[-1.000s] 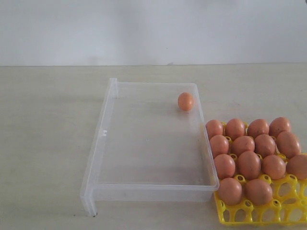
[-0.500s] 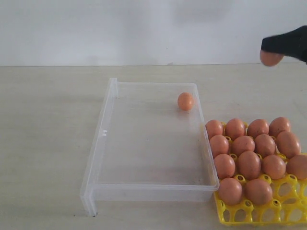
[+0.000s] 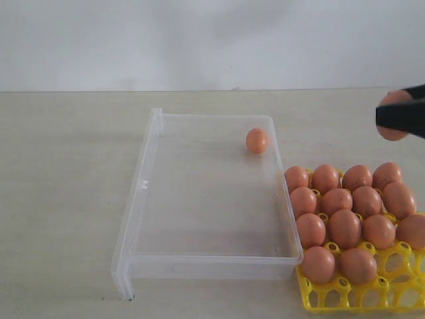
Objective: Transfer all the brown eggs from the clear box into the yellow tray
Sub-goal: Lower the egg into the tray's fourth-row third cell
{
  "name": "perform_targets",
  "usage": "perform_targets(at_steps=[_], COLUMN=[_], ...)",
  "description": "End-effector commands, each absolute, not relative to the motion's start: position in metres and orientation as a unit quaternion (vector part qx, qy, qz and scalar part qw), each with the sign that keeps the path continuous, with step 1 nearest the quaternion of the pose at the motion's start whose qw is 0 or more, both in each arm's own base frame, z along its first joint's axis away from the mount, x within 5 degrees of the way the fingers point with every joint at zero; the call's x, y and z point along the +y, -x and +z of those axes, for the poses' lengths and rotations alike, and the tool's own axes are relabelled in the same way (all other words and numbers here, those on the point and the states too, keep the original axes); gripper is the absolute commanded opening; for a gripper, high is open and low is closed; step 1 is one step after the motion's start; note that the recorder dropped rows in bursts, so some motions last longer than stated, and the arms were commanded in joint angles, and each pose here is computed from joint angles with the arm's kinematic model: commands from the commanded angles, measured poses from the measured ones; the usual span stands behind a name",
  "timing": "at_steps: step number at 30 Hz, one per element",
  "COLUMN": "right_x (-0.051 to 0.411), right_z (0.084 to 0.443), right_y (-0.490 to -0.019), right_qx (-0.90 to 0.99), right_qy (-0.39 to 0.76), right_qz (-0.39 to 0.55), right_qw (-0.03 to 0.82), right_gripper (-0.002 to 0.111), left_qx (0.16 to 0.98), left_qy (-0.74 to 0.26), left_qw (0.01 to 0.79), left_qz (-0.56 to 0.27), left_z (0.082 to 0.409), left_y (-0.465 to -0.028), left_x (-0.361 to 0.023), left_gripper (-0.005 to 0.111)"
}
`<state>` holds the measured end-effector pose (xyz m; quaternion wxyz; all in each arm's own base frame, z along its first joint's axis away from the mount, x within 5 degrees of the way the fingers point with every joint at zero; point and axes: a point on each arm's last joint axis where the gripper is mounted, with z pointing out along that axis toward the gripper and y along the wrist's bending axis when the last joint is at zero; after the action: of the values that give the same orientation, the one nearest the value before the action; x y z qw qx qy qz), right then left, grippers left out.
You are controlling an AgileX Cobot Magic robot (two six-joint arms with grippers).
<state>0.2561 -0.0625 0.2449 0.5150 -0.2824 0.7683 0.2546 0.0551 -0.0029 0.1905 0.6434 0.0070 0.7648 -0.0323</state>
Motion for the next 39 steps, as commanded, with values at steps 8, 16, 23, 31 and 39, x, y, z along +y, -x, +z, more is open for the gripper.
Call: perform_targets(at_steps=[8,16,23,31,39], right_x=[-0.033,-0.032,-0.040,-0.044,-0.044], right_z=[0.181,0.168,0.161,0.159,0.159], right_y=[-0.191,-0.184,-0.185,-0.186,-0.186], right_qx=[0.819,0.853,0.883,0.892,0.893], right_qy=[0.225,0.155,0.091,0.082,0.058], right_qz=[0.275,0.282,0.255,0.235,0.246], right_qw=[0.451,0.411,0.383,0.378,0.371], right_gripper=[0.000,0.000,0.000,0.000,0.003], left_qx=[0.764,0.764,0.764,0.764,0.764], left_qy=[-0.006,-0.006,-0.006,-0.006,-0.006], left_qw=[0.644,0.644,0.644,0.644,0.644], left_qz=[-0.032,-0.032,-0.032,-0.032,-0.032], left_z=[0.190,0.190,0.190,0.190,0.190], left_y=[-0.055,-0.055,-0.055,-0.055,-0.055], left_x=[-0.003,-0.003,-0.003,-0.003,-0.003], left_gripper=[0.004,0.004,0.004,0.004,0.004])
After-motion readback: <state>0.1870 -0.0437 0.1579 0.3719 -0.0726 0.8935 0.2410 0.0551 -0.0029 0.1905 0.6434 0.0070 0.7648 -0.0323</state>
